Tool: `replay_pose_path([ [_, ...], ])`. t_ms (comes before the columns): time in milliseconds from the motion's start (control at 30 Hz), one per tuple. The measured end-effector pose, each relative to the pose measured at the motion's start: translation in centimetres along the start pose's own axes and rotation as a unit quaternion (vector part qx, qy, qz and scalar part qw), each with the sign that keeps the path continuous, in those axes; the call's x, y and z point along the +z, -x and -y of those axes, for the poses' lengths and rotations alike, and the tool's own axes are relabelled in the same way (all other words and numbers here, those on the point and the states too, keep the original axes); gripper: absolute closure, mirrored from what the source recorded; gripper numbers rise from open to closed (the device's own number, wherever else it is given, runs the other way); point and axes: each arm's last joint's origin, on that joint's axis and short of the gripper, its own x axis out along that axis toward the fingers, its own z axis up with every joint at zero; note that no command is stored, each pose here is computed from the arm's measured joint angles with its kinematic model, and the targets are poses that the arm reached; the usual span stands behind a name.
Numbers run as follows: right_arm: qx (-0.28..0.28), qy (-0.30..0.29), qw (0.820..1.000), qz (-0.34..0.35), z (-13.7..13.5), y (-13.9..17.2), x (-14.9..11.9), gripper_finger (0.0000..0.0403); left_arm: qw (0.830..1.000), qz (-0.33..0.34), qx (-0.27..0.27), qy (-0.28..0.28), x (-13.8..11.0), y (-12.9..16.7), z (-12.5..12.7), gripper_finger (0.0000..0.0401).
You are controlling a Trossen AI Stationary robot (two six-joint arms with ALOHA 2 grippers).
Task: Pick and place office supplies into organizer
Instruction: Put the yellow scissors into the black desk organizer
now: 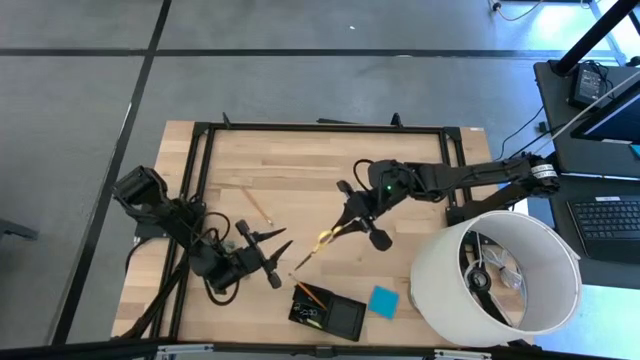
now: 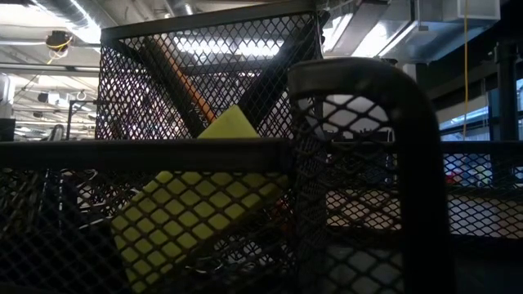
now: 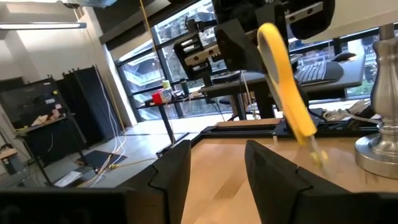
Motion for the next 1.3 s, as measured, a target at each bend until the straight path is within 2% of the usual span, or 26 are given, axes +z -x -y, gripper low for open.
replay_pose_path([
  [433, 0.051, 0.016, 0.999, -0.004, -2.2, -0.6, 0.6, 0.037, 1.0, 0.0, 0.001, -0.013, 0.0, -0.1, 0.0, 0.0267],
  [533, 0.062, 0.041, 0.997, -0.021, -2.7, -0.8, 1.5, 0.037, 1.0, -0.001, 0.002, -0.014, 0.0, -0.1, 0.0, 0.0267],
  [700, 0.089, 0.078, 0.991, -0.066, -3.5, -2.3, 2.3, 0.037, 1.0, -0.004, 0.006, -0.014, -0.1, -0.2, -0.1, 0.0269],
  [933, 0.118, 0.113, 0.979, -0.118, -3.7, -5.8, 2.1, 0.037, 1.0, -0.009, 0.011, -0.018, -0.1, -0.2, -0.1, 0.027],
  [1100, 0.082, 0.162, 0.969, -0.168, -4.2, -7.4, 1.6, 0.037, 1.0, -0.012, 0.014, -0.018, -0.2, -0.2, -0.1, 0.0271],
  [1300, 0.09, 0.168, 0.966, -0.176, -4.7, -8.3, 1.3, 0.037, 0.999, -0.018, 0.018, -0.029, -0.3, -0.2, 0.0, 0.0272],
])
